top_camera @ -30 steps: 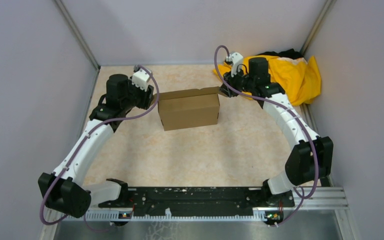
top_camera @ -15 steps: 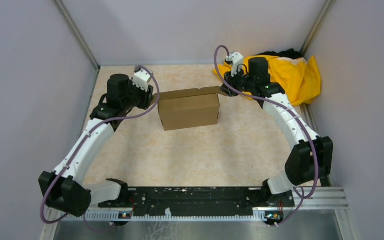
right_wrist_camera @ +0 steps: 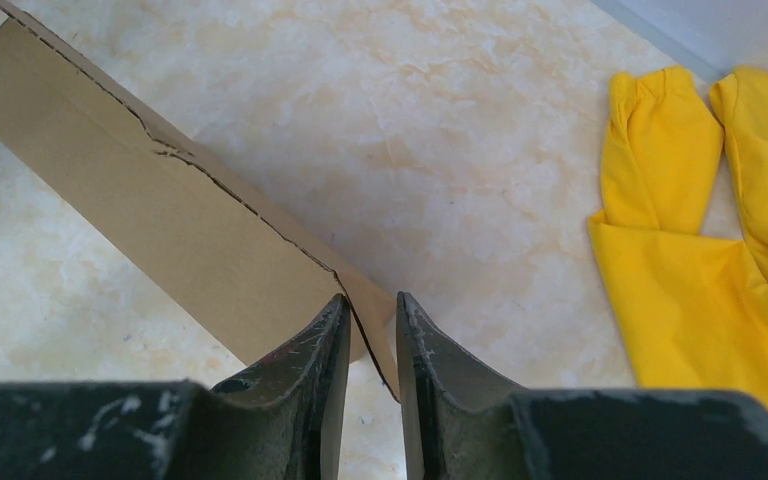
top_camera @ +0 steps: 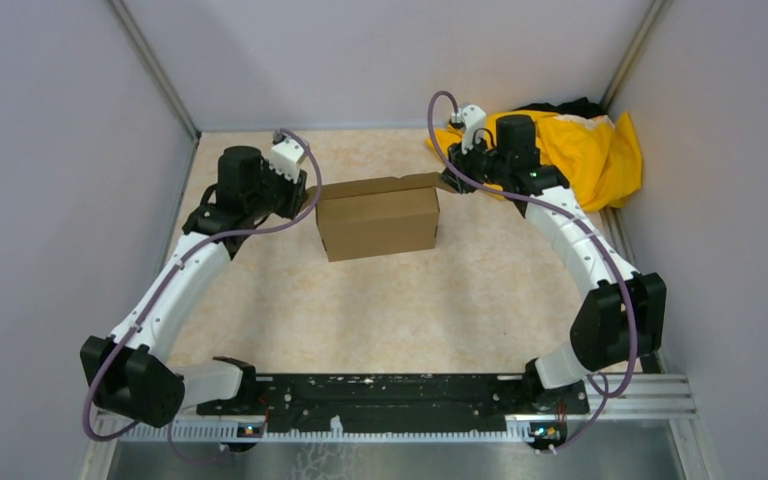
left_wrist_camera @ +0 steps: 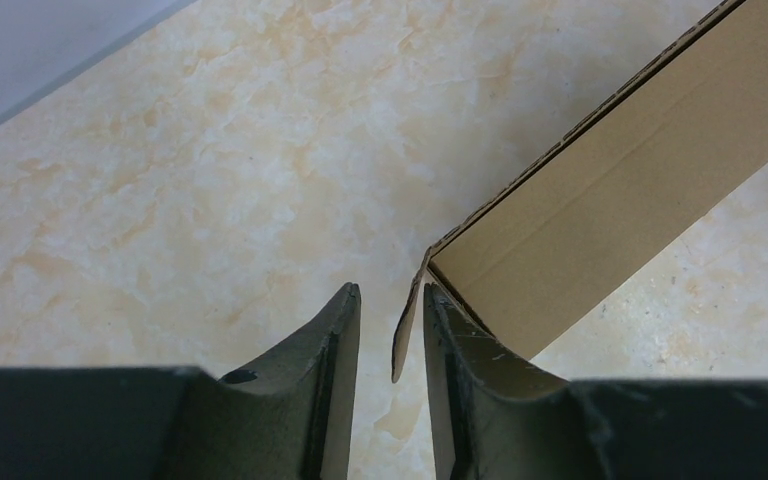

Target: Fold the paper box

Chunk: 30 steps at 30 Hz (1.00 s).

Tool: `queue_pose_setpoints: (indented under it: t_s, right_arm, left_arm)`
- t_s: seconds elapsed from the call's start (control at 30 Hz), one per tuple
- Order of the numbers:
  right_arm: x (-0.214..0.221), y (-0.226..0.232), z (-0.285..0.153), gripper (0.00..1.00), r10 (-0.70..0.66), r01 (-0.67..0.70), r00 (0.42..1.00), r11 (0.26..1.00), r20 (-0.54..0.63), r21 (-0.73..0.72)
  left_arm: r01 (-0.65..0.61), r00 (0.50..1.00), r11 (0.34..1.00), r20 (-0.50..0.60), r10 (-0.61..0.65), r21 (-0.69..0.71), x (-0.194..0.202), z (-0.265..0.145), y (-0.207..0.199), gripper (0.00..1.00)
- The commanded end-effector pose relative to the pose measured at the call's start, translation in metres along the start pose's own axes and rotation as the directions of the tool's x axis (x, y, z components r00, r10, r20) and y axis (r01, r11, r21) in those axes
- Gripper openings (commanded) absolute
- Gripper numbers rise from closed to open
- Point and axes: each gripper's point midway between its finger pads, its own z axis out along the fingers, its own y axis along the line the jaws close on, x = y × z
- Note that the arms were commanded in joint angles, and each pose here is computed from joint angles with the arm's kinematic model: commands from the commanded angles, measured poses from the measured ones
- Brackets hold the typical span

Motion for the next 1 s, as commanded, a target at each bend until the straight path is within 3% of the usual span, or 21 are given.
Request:
queue_pose_setpoints:
  t_s: [0.0, 0.13, 0.97]
  right_arm:
    - [-0.029, 0.006, -0.011, 0.23, -0.036, 0.036, 0.997, 0.999, 0.069, 0.003]
    - [-0.030, 0.008, -0.011, 0.22, -0.033, 0.033, 0.997, 0.999, 0.069, 0.003]
    - [-0.031, 0.026, -0.012, 0.02, 0.005, -0.007, 1.000, 0.997, 0.020, 0.078]
  left_arm:
    - [0.009, 1.000, 1.000, 0.029, -0.009, 0.013, -0.017, -0.002, 0.001, 0.31]
    - [0.020, 1.000, 1.000, 0.011, -0.021, 0.019, -0.017, 0.000, 0.000, 0.14]
    - [0.147, 0.987, 0.988, -0.073, -0.145, 0.036, -0.017, 0.010, -0.020, 0.15]
